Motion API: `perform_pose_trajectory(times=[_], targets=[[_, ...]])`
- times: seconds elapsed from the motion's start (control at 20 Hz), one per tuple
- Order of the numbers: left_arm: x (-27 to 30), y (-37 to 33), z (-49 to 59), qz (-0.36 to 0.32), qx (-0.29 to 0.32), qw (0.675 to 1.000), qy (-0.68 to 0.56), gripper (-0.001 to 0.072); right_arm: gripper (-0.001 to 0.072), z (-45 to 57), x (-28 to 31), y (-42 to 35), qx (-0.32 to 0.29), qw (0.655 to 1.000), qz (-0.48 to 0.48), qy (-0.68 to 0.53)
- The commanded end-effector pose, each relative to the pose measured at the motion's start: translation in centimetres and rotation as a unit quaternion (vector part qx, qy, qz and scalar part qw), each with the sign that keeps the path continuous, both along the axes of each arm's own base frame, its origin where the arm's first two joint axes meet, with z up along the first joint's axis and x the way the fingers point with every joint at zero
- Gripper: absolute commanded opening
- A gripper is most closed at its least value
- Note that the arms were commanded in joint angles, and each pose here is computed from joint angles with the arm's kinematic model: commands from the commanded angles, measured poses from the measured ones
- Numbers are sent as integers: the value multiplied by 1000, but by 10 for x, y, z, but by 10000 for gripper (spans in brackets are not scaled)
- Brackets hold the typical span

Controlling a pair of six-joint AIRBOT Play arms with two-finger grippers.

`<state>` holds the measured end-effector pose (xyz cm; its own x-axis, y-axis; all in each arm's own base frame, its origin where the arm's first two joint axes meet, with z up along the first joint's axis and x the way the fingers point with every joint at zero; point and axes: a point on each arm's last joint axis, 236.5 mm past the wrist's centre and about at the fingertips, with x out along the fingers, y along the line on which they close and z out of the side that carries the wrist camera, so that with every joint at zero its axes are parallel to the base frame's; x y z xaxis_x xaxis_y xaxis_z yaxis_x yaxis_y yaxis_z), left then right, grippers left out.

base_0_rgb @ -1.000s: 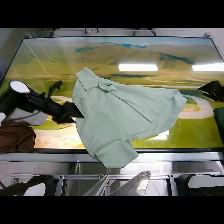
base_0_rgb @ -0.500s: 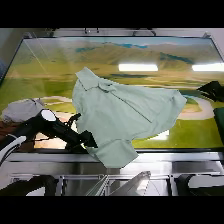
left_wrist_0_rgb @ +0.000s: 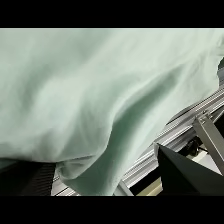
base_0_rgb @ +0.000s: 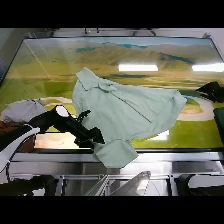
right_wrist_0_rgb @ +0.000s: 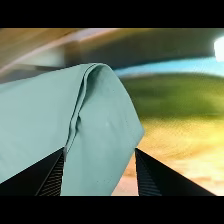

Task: Fold the shirts.

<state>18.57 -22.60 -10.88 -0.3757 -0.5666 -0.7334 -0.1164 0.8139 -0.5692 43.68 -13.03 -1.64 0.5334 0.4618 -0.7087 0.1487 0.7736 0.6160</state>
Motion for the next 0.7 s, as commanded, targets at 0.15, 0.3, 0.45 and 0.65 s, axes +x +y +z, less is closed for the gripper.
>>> perform_pose_trajectory(times=[0.15, 0.3, 0.45, 0.65], targets=[[64, 54, -13, 13, 65, 993, -93, 6, 480, 0, -2, 3, 6, 1000, 6, 4], [94, 80, -4, 64, 64, 990, -104, 24, 480, 0, -3, 3, 6, 1000, 7, 4], [108, 99, 21, 64, 44, 992, -104, 25, 481, -8, -10, -2, -7, 1000, 5, 25], [128, 120, 45, 80, 34, 989, -118, 25, 369, -48, -44, 14, 10, 992, 59, 106]])
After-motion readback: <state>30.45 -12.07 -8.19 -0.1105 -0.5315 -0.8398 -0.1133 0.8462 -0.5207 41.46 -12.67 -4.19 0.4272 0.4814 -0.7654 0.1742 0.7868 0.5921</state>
